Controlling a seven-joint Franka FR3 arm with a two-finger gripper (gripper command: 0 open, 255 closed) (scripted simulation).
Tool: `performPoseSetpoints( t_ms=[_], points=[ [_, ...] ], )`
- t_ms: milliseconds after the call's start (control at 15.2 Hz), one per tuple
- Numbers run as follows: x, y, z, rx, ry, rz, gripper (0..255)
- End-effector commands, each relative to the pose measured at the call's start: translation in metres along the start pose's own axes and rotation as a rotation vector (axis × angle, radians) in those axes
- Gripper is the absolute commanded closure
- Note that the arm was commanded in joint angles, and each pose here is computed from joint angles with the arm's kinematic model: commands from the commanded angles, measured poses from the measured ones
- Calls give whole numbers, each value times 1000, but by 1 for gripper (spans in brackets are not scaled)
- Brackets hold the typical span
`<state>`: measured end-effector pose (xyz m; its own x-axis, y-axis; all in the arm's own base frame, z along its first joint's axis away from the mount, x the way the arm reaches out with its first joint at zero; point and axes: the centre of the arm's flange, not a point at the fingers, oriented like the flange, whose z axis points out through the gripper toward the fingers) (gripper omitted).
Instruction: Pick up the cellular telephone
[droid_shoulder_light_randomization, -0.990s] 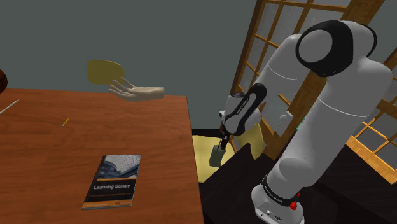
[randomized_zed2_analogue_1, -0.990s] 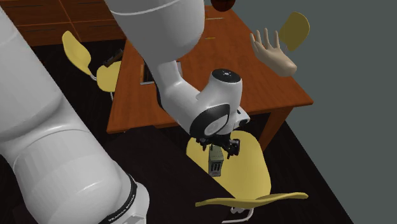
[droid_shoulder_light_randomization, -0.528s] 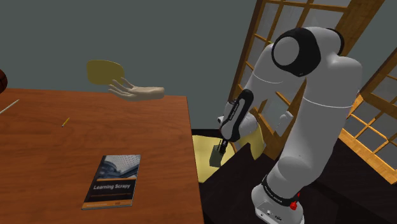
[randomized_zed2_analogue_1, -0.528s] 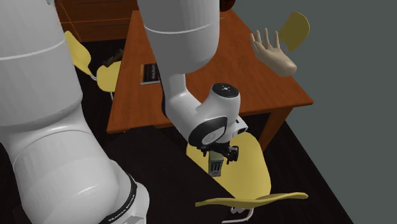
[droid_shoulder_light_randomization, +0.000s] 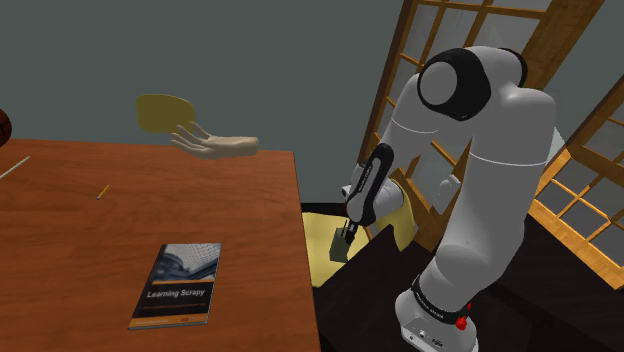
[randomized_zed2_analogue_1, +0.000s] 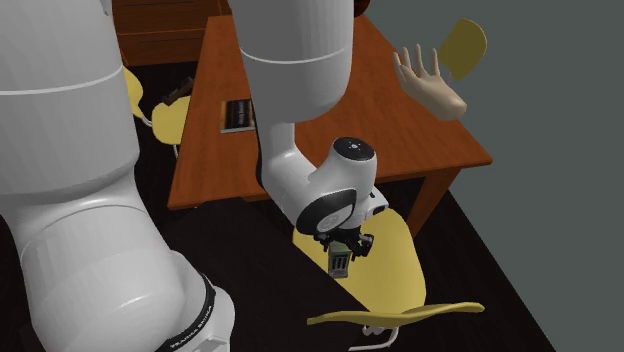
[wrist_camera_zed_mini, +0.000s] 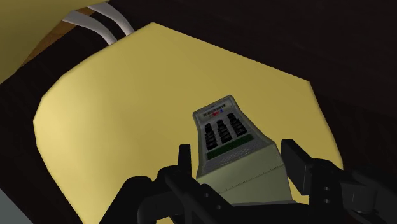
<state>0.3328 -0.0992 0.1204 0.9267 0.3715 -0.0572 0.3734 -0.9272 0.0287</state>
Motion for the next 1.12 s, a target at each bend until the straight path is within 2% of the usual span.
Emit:
performPoseSetpoints(
  t_ms=[0, 264, 1056],
  points=[
    [0, 0, 0, 0, 0, -1, 255],
    [0, 0, -1, 0, 0, -1, 255],
    [-3, 1, -64, 0, 0, -1, 255]
  ],
)
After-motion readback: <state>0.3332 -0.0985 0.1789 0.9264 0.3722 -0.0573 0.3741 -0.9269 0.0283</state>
